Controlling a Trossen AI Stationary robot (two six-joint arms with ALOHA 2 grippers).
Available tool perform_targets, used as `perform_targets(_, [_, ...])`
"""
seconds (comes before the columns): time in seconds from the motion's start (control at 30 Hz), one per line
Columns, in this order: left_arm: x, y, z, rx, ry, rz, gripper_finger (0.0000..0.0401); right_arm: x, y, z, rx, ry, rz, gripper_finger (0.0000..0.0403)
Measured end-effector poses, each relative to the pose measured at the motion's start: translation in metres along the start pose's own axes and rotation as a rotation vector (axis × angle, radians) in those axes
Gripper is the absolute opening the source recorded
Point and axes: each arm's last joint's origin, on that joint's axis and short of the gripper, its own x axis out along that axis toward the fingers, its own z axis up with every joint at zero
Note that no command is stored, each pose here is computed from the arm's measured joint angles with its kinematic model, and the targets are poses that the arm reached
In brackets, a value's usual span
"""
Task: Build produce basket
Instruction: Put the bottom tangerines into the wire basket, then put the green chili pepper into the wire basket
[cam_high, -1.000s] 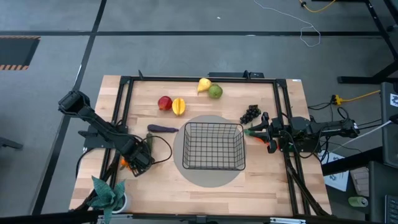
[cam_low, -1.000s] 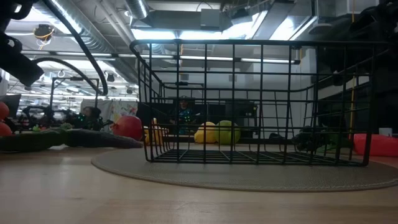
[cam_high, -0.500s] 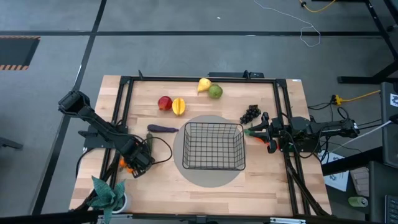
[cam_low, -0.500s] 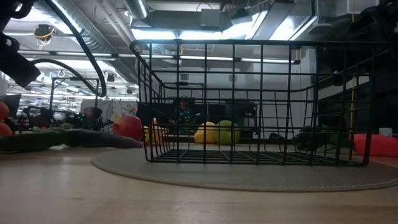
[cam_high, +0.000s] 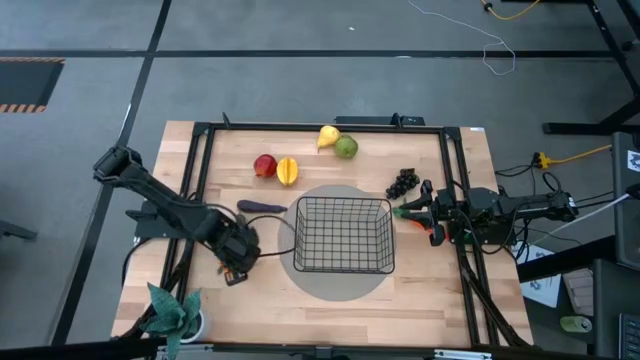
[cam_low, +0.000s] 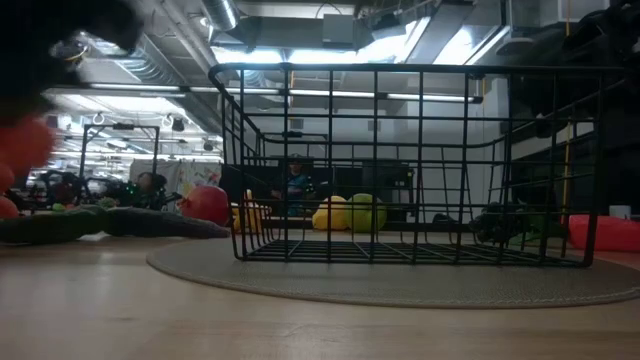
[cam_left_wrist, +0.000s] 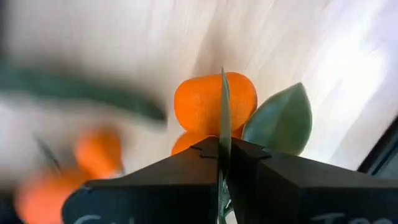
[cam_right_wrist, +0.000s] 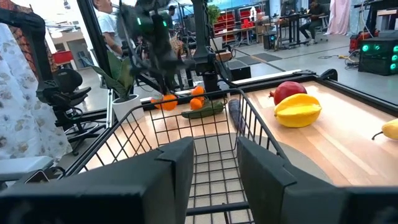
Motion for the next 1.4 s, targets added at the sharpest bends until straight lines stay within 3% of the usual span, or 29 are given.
perform_targets(0.27, [-0.070, -0.026, 0.036, 0.357, -0.441, 0.113, 0.0000, 0.000, 0.000, 0.000, -0.001, 0.000, 0.000, 0.0122])
perform_targets(0.5, [-0.111, -0.033, 0.065, 0.498, -0.844, 0.442, 0.0000, 0.000, 0.000, 0.000, -0.003, 0.000, 0.000, 0.0122])
perform_targets(0.6, [-0.118, -0.028, 0.083, 0.519, -0.918, 0.475, 0.0000, 0.000, 0.000, 0.000, -0.003, 0.000, 0.001, 0.0122])
perform_targets(0.83, [-0.104, -0.004, 0.127, 0.486, -0.897, 0.442, 0.0006, 0.000, 0.000, 0.000, -0.003, -0.001, 0.001, 0.0122])
perform_targets(1.0, [-0.077, 0.005, 0.149, 0.535, -0.784, 0.278, 0.0035, 0.000, 0.000, 0.000, -0.003, -0.001, 0.002, 0.0122])
perform_targets(1.1, [-0.065, 0.005, 0.155, 0.552, -0.743, 0.239, 0.0055, 0.000, 0.000, 0.000, -0.003, -0.001, 0.002, 0.0122])
perform_targets(1.23, [-0.058, 0.005, 0.158, 0.560, -0.724, 0.269, 0.0076, 0.000, 0.000, 0.000, -0.003, 0.000, 0.003, 0.0122])
perform_targets(1.4, [-0.062, 0.012, 0.153, 0.536, -0.705, 0.495, 0.0081, 0.000, 0.000, 0.000, -0.003, 0.000, 0.003, 0.0122])
